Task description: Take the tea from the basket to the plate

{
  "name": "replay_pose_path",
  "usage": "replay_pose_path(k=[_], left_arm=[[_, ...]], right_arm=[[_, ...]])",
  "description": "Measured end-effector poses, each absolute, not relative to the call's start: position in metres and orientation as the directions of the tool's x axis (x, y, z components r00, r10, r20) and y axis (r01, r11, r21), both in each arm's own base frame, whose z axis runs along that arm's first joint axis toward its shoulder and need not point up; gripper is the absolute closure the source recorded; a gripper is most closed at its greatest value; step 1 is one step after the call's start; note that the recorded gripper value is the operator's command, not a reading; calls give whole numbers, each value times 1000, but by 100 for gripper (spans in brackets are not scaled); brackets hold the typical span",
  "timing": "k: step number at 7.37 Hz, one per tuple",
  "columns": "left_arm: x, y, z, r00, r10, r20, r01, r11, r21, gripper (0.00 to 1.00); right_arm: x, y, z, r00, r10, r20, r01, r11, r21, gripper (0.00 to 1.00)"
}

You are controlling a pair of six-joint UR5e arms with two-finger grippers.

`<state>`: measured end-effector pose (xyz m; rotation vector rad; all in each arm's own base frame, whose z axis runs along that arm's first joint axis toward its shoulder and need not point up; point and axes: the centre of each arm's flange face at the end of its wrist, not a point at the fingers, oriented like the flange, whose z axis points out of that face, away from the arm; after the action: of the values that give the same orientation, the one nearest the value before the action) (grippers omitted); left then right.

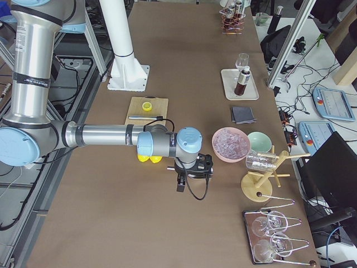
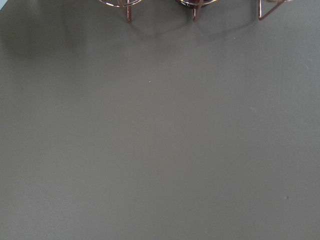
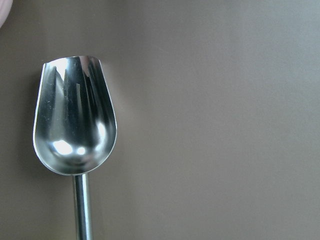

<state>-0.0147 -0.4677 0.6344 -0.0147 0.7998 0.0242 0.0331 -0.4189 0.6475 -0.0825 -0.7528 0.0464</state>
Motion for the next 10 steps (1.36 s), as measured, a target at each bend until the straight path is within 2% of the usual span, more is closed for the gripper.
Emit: replay_pose_path(k=[10], left_arm=[[-29,-457,645,693,-18,-721,6,1000,-18,3]], right_arm=[[49,-422,649,769,82,634,-45,996,-75,0]])
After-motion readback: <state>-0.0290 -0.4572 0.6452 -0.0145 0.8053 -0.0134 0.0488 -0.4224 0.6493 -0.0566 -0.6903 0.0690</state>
